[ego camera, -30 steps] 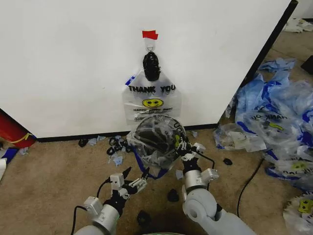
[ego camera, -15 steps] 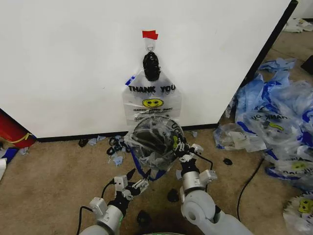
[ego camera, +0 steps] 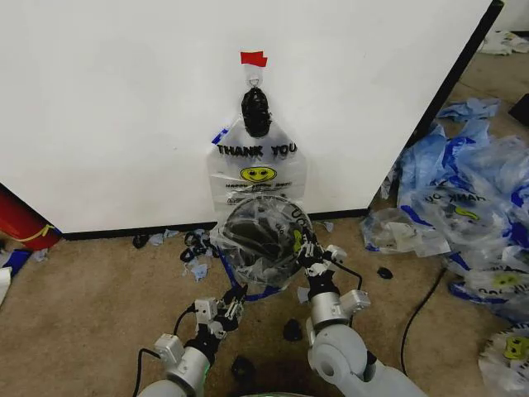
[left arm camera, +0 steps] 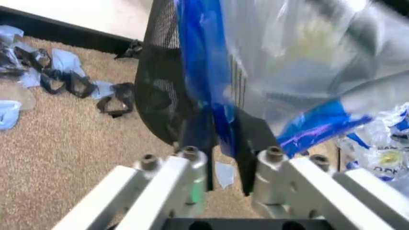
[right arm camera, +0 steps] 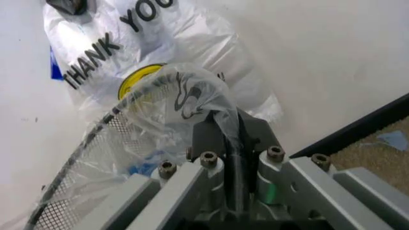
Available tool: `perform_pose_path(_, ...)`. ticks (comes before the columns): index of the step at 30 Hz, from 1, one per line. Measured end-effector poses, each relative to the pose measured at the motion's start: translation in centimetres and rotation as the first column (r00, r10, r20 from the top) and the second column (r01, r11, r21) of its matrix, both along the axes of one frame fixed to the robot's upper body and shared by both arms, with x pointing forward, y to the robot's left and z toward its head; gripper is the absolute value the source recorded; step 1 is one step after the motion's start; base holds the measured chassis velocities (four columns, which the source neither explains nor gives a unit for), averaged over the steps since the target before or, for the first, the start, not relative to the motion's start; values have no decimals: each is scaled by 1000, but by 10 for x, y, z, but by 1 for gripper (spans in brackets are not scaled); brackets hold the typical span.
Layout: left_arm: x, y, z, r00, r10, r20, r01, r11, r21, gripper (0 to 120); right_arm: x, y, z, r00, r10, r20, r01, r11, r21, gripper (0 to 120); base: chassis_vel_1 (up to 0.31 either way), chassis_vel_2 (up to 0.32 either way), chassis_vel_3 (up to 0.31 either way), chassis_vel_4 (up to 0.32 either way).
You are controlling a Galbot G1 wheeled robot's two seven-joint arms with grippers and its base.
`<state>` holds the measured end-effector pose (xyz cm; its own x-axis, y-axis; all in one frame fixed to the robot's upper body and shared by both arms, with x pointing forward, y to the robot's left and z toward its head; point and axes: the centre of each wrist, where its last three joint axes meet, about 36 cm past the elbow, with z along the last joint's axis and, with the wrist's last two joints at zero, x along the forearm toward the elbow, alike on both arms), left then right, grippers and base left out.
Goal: Pick up the garbage bag from the wall and place it over the trash bin.
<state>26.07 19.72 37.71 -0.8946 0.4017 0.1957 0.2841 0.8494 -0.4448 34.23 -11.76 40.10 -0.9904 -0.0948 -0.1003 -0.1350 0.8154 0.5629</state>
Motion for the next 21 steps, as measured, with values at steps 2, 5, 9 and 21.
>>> perform_pose_path(2, 0, 0, -2, 1000, 1, -3, -1, 1000, 0, 5, -1, 0, 1, 1000, 2, 2, -2, 1000, 6, 1, 0, 0, 0, 0)
perform_pose_path(5, 0, -1, -8, 1000, 5, -9, -5, 1000, 4, 0, -5, 1, 2, 1000, 9, 7, -9, 1000, 21, 1, 0, 0, 0, 0)
perform_pose_path(9, 0, -1, -11, 1000, 6, -11, -6, 1000, 6, 0, -10, 1, 3, 1000, 14, 8, -15, 999, 31, 1, 0, 0, 0, 0)
perform_pose_path(21, -3, -10, -26, 999, -7, -32, 7, 1000, 4, 0, -19, -1, 11, 1000, 18, 13, -18, 998, 54, 1, 0, 0, 0, 0)
